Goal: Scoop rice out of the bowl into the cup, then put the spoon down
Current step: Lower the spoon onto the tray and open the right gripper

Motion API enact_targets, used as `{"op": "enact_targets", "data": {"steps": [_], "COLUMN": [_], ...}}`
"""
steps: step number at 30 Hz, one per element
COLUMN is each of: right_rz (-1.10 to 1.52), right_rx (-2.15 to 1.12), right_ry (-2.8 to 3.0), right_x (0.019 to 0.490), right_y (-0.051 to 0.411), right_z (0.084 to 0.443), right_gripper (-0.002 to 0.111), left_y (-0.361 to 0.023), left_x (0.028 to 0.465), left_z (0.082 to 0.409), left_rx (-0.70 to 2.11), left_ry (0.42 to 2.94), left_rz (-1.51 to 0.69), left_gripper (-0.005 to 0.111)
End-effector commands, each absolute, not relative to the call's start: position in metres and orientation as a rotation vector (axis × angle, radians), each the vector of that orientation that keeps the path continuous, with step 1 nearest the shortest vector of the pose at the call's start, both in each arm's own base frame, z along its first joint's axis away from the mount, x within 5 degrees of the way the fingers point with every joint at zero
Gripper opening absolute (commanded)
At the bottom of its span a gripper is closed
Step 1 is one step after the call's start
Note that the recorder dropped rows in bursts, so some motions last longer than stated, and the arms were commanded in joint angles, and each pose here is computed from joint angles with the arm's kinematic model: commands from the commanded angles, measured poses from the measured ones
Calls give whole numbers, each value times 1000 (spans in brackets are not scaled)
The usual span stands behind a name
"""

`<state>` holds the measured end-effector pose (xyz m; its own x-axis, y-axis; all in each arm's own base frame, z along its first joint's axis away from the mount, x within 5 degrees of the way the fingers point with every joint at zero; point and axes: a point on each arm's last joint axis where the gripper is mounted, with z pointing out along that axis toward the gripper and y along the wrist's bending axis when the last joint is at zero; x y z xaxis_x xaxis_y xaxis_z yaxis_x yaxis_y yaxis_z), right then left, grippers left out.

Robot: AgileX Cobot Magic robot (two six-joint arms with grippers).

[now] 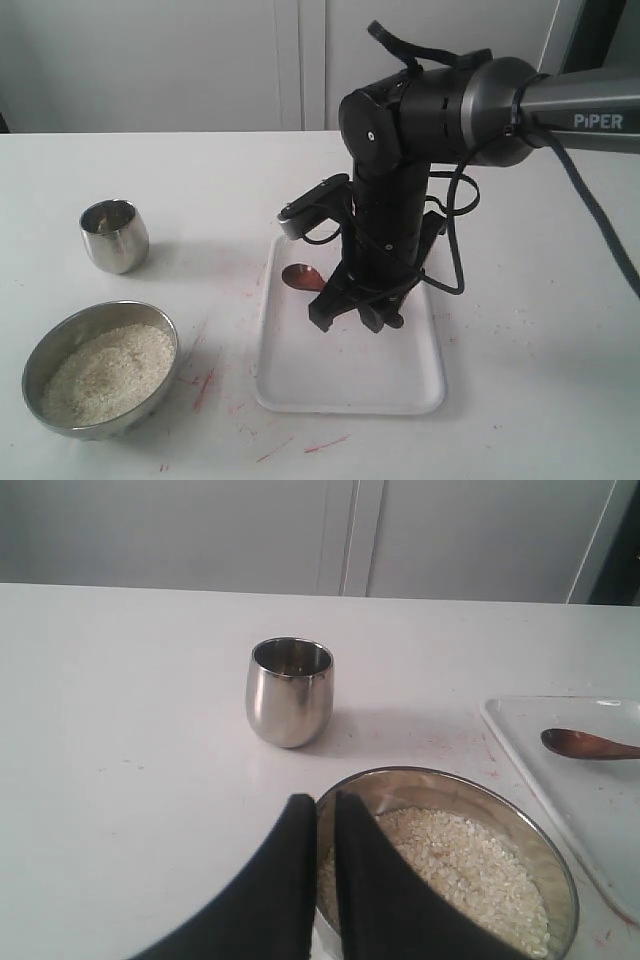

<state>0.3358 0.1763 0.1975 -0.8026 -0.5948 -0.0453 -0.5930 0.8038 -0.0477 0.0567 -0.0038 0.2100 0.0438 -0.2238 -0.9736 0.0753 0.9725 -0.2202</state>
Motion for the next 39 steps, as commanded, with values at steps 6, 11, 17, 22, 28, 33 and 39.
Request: {"op": "enact_targets", "data": {"steps": [6,11,17,22,28,33,39], "right_rz": [-113,-113,-113,-112,-131,-122,-121], "right_rx": [-1007,-1007,-1007,-1008,-1022,-1020,-1019], "right_ry": [2941,2941,2941,2946,3007,3004,3002], "right_x": [336,336,336,337,338,340,341], "right_y": [170,170,170,171,172,173,173], "right_z": [193,193,193,191,171,165,165], "right_gripper": [0,0,0,0,0,0,0], "left_y": [-4,-4,-4,-4,-4,-4,-4], "left_x": [56,56,56,56,56,56,56], "left_z": [211,211,211,211,211,211,211], "left_rx": [-126,-126,-126,-126,-126,-126,-126], "left_ry": [1506,1506,1506,1506,1506,1506,1506], "left_rz": [-241,-241,-241,-241,-241,-241,-241], "left_gripper": [14,14,14,14,14,14,14]}}
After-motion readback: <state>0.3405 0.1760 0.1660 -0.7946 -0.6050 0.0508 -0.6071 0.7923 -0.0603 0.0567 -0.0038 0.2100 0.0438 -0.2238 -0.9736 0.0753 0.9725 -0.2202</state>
